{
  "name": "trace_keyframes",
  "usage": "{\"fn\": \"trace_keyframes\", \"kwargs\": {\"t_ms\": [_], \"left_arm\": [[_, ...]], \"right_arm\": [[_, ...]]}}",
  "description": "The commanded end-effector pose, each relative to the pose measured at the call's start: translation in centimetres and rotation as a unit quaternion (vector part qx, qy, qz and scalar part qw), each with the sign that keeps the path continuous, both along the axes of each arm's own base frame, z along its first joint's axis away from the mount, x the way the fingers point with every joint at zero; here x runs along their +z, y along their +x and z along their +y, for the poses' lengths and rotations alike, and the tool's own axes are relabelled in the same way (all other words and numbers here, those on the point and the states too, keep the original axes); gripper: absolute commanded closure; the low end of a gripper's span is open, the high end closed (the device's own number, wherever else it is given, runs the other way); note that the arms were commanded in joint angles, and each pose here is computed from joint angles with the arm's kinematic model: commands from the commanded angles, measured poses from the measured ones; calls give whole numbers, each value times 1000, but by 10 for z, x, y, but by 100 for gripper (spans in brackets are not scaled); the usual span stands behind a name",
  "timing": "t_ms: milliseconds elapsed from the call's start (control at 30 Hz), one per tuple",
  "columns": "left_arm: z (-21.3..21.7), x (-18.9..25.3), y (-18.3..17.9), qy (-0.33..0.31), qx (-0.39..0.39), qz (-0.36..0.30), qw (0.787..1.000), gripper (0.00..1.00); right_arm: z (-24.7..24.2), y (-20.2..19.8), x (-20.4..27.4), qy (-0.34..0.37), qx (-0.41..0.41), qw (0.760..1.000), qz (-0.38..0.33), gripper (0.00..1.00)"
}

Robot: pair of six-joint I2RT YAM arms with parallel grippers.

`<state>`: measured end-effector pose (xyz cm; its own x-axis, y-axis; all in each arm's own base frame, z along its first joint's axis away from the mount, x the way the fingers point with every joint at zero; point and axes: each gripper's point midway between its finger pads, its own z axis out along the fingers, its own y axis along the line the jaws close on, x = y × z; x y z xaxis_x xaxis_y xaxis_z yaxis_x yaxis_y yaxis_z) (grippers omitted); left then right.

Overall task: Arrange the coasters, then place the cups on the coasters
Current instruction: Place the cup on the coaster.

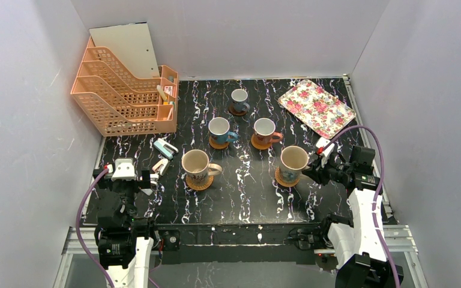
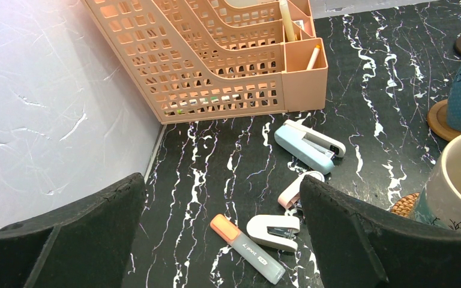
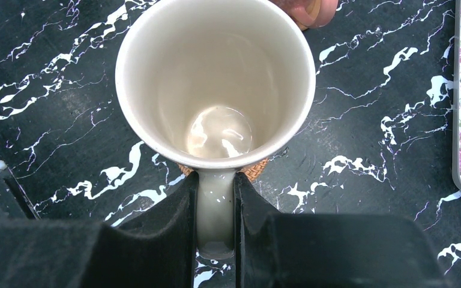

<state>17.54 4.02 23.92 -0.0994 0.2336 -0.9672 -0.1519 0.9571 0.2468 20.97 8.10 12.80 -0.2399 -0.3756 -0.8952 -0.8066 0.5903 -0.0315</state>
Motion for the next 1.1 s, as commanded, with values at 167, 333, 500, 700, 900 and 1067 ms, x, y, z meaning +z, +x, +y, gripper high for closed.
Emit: {"fn": "trace_keyframes", "kwargs": {"t_ms": [167,333,500,700,900,1067], "left_arm": [[2,7,-3,1,6,-9,1000,2],[2,7,-3,1,6,-9,1000,2],[2,7,-3,1,7,-9,1000,2],[2,7,-3,0,7,-9,1000,2],[2,7,-3,1,7,-10,1000,2],[2,7,-3,0,7,-10,1000,2]], "right_arm": [[9,11,23,19,31,998,-57,99],[9,11,22,19,33,998,-55,99],[9,10,21,19,33,998,-53,98],[9,9,22,17,37,998,-55,93],[9,9,22,14,39,998,-57,90],[9,8,23,13,42,997,-59,85]]}}
